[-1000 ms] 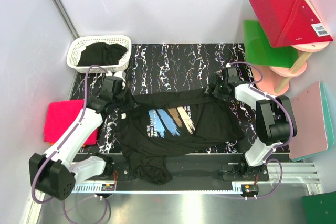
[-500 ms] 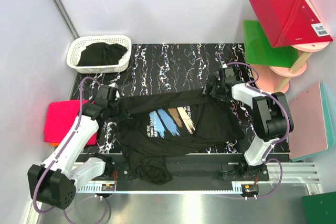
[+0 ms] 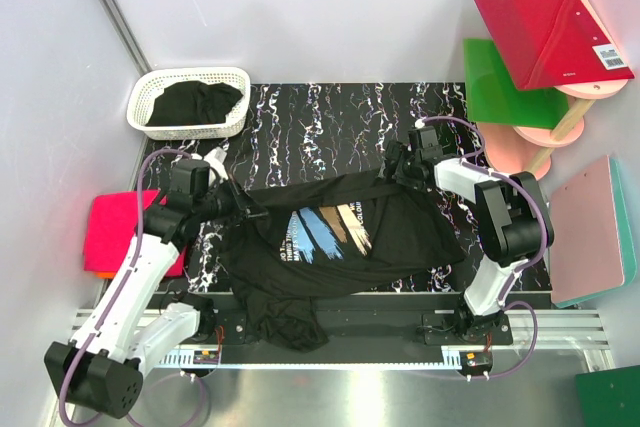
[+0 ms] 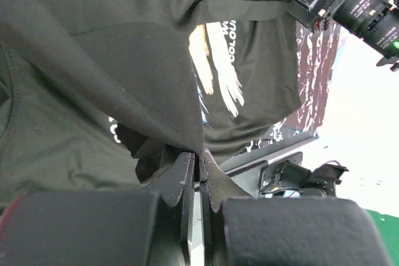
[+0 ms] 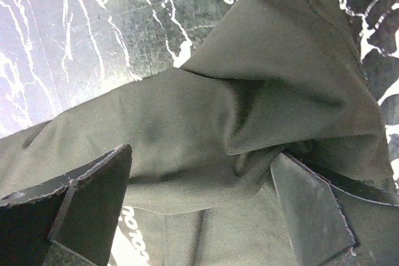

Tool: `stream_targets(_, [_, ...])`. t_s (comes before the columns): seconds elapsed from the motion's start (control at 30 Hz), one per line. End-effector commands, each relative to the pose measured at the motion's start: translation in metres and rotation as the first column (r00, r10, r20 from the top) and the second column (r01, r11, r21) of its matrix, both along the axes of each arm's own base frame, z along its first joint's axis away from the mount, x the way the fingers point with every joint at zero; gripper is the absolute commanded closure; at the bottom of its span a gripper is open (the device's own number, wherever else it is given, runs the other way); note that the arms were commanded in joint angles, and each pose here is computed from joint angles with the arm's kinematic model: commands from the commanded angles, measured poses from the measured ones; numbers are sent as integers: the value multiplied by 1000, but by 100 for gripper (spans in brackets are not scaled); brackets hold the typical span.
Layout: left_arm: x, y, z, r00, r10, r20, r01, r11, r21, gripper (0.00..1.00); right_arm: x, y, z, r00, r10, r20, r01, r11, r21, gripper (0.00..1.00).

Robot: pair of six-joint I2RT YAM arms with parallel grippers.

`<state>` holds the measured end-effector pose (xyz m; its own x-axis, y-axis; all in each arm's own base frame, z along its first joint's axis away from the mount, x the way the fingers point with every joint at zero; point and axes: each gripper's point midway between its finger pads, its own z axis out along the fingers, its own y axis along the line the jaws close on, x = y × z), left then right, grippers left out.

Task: Fold and stack the t-shirts
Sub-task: Fold the flattened tshirt in 1/3 of the way

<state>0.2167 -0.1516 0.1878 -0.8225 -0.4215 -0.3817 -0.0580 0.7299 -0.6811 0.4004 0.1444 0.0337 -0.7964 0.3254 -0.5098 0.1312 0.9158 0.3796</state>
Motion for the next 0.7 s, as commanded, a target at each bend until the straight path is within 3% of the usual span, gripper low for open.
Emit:
stream_targets(0.0, [-15, 4, -20, 998, 13, -66, -13, 1000, 6, 94, 9, 12, 4, 999, 24, 26, -24, 1000, 16, 0])
stream_targets(0.13, [-41, 26, -70, 976, 77, -204, -51, 990, 129, 92, 10, 10, 6, 999, 24, 34, -24, 1000, 6, 0])
stream_targets(0.23, [-56, 41, -85, 964, 141, -224, -100, 977, 188, 91, 11, 10, 7, 999, 23, 39, -23, 1000, 6, 0])
stream_targets(0.3, [-61, 58, -89, 951, 216, -223, -155, 953, 261, 77, 10, 12, 5, 999, 27, 32, -28, 1000, 8, 0])
stream_targets(0.33, [-61, 63, -85, 952, 238, -193, -181, 944, 275, 65, 10, 12, 5, 999, 25, 32, -25, 1000, 11, 0])
stream_targets(0.43, [-58, 83, -71, 938, 332, -104, -284, 904, 320, 13, 10, 14, 6, 999, 31, 34, -31, 999, 12, 0])
stream_targets(0.47, [-54, 87, -65, 929, 362, -77, -321, 892, 317, 1, 10, 15, 7, 999, 31, 35, -31, 999, 13, 0])
stream_targets(0.57, [-48, 85, -51, 928, 372, -11, -356, 897, 261, 1, 10, 18, 9, 999, 36, 41, -37, 999, 14, 0])
stream_targets(0.67, [-42, 67, -53, 957, 289, 10, -285, 939, 191, 1, 9, 20, 9, 998, 42, 41, -43, 999, 14, 0])
